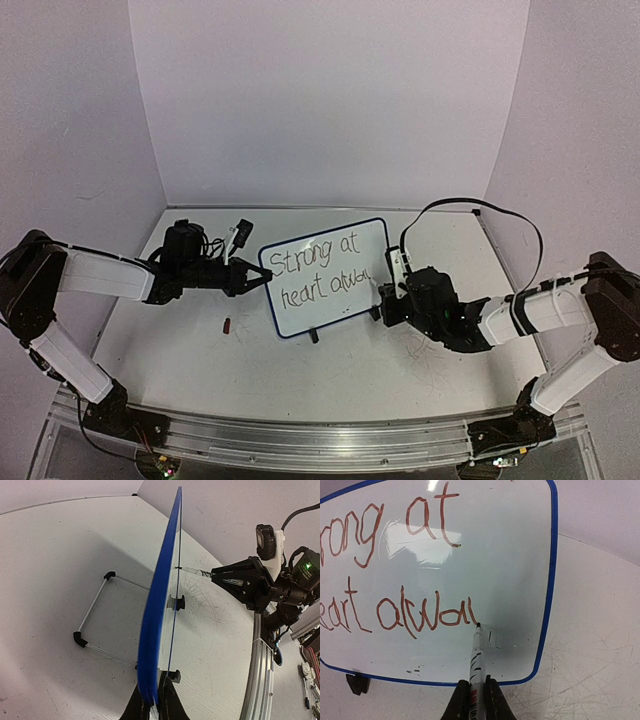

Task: Write a sentence on the whiteboard

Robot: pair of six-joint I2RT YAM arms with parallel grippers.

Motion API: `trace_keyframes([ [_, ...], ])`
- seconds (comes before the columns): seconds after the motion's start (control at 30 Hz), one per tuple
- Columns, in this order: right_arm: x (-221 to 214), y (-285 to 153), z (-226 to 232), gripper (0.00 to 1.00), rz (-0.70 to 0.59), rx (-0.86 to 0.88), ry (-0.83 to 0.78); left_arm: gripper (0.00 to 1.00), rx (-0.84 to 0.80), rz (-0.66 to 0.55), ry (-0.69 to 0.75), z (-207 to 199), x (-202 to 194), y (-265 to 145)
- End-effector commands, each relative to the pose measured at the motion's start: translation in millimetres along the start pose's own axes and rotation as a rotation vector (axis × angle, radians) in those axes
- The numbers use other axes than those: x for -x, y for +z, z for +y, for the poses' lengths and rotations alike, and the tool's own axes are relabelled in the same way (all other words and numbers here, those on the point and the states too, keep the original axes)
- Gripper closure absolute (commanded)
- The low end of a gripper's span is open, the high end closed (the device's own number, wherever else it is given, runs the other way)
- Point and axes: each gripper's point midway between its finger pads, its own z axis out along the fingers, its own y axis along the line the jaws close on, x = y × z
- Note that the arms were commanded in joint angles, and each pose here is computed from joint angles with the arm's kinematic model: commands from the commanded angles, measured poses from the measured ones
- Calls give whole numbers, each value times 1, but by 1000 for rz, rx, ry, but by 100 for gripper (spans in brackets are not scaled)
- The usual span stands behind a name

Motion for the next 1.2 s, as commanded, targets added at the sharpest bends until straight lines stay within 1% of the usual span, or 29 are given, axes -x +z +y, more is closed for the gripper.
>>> trace_keyframes([
  [0.0,33,2,-3,100,-79,-41,24,100,137,15,31,26,-2,-5],
  [0.57,45,6,-4,100,-102,-52,14,100,135,18,33,26,-3,-4],
  [0.83,10,3,-4,100,-13,-16,14,100,138,19,32,27,-4,-4],
  [1.17,-10,0,-3,100,36,5,28,100,137,15,35,26,-2,-5],
])
